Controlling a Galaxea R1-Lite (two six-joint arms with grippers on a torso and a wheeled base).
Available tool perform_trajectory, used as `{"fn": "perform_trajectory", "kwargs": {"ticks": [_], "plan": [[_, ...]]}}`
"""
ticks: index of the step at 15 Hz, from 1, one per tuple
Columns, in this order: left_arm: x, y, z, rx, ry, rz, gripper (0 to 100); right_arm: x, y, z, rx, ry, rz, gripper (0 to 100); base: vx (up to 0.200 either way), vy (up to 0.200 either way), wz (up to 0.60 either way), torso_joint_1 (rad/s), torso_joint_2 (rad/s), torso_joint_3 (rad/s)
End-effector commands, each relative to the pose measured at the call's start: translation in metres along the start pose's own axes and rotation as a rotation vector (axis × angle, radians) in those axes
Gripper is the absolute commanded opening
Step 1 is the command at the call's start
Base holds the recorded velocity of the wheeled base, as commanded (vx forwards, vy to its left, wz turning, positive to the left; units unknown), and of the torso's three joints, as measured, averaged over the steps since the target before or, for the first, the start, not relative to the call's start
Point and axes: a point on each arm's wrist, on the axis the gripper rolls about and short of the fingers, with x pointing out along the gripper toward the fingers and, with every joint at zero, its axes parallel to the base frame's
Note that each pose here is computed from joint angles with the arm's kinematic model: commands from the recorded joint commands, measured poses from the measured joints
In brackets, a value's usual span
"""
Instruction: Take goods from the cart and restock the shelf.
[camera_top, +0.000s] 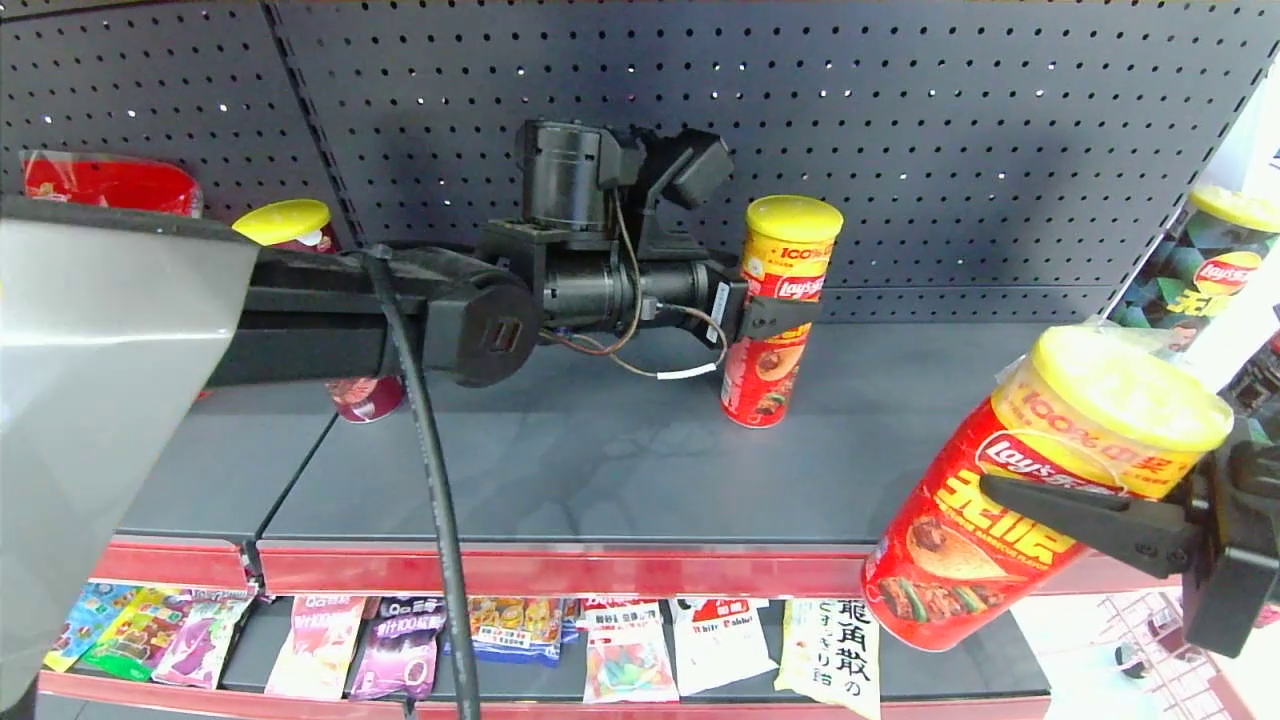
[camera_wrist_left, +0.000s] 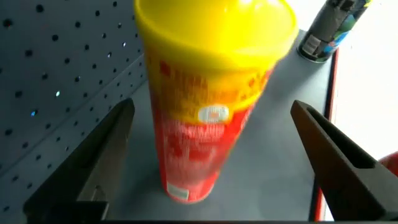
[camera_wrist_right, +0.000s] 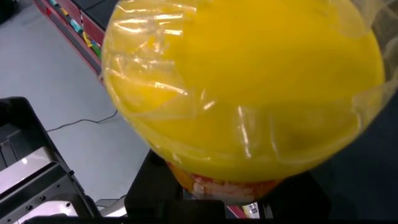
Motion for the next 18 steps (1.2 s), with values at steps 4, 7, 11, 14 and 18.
{"fn": "perform_trajectory", "kwargs": {"ticks": [4,7,11,14,18], "plan": [[0.016,0.009,-0.006,0.004,-0.009,0.011,100,0.0,0.0,0.001,-0.003,-0.004,0.001,0,0.0,0.0,0.0,0.0,0.0,0.0],[0.025,0.014,-0.006,0.013,-0.027,0.013,100,0.0,0.0,0.001,-0.002,-0.001,0.002,0,0.0,0.0,0.0,0.0,0.0,0.0],[0.03,0.015,-0.01,0.013,-0.026,0.011,0,0.002,-0.001,0.001,0.001,0.002,0.0,0,0.0,0.0,0.0,0.0,0.0,0.0],[0.033,0.014,-0.014,0.011,-0.019,0.007,0,0.002,-0.001,0.0,0.0,0.004,0.002,0,0.0,0.0,0.0,0.0,0.0,0.0],[0.033,0.009,-0.011,0.013,-0.025,-0.015,0,0.003,-0.003,0.0,0.004,0.007,-0.009,0,0.0,0.0,0.0,0.0,0.0,0.0]]}}
